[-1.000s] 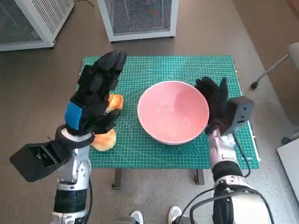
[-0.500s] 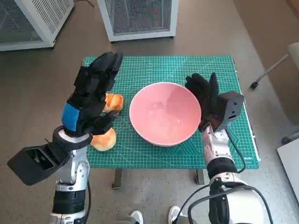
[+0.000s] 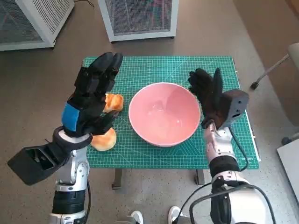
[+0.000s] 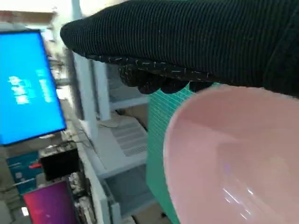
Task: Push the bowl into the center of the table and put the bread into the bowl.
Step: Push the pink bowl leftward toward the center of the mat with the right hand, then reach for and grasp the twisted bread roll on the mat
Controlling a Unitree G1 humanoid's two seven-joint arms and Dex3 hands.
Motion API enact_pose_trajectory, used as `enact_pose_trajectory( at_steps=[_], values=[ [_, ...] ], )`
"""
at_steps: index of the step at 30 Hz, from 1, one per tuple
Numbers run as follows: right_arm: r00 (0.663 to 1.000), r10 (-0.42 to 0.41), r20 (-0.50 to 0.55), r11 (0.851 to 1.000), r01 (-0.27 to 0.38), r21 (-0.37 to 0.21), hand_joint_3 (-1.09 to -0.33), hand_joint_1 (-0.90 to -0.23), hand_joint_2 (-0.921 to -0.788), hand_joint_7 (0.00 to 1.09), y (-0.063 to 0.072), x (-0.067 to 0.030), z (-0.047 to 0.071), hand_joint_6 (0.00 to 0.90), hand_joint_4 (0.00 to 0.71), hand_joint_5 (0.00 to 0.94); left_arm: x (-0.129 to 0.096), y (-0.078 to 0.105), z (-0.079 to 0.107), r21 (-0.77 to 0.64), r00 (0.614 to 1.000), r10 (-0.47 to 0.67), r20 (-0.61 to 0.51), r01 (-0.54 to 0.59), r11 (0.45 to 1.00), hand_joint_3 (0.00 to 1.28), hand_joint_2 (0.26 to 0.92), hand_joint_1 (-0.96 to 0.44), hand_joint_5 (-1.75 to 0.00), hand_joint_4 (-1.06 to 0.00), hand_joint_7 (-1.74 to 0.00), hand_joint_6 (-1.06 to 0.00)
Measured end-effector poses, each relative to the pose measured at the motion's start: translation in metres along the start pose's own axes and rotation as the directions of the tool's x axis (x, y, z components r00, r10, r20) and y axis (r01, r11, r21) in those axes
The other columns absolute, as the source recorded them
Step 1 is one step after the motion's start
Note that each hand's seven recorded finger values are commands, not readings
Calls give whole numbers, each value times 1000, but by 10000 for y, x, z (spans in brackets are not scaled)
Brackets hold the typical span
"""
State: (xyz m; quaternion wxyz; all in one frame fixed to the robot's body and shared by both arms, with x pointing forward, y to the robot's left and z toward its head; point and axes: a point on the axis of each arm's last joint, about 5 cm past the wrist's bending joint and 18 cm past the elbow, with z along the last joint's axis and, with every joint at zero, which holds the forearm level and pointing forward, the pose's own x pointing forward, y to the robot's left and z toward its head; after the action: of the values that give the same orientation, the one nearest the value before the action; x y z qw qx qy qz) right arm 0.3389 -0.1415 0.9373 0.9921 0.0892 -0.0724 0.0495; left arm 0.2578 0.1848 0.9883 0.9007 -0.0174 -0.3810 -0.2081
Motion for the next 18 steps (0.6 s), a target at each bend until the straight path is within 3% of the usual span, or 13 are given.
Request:
enact_pose_trajectory(
  at_steps=[4, 8, 13, 18],
  values=[
    [991, 33, 131, 999, -30, -21, -611, -444, -921, 397, -10, 26, 114, 99, 204, 5, -21, 46, -3, 24, 1000, 5, -11, -5, 1000, 404, 921, -635, -43, -101, -475, -3],
    [956, 89, 281, 996, -77, -52, -607, -461, -921, 416, -23, 44, 249, 98, 211, 7, -48, 142, 0, 87, 999, 14, -30, -12, 996, 409, 921, -648, -33, -111, -451, -30],
    [875, 177, 451, 984, -151, -93, -578, -500, -921, 450, -65, 30, 412, 117, 235, 15, -53, 318, 68, 268, 998, 17, -62, 0, 963, 418, 921, -673, -23, -120, -419, -53],
    [775, 249, 581, 969, -206, -140, -565, -504, -921, 468, -124, -52, 528, 126, 243, 16, -14, 494, 184, 461, 994, -3, -105, 51, 886, 358, 921, -672, -12, -116, -368, -50]
  ],
)
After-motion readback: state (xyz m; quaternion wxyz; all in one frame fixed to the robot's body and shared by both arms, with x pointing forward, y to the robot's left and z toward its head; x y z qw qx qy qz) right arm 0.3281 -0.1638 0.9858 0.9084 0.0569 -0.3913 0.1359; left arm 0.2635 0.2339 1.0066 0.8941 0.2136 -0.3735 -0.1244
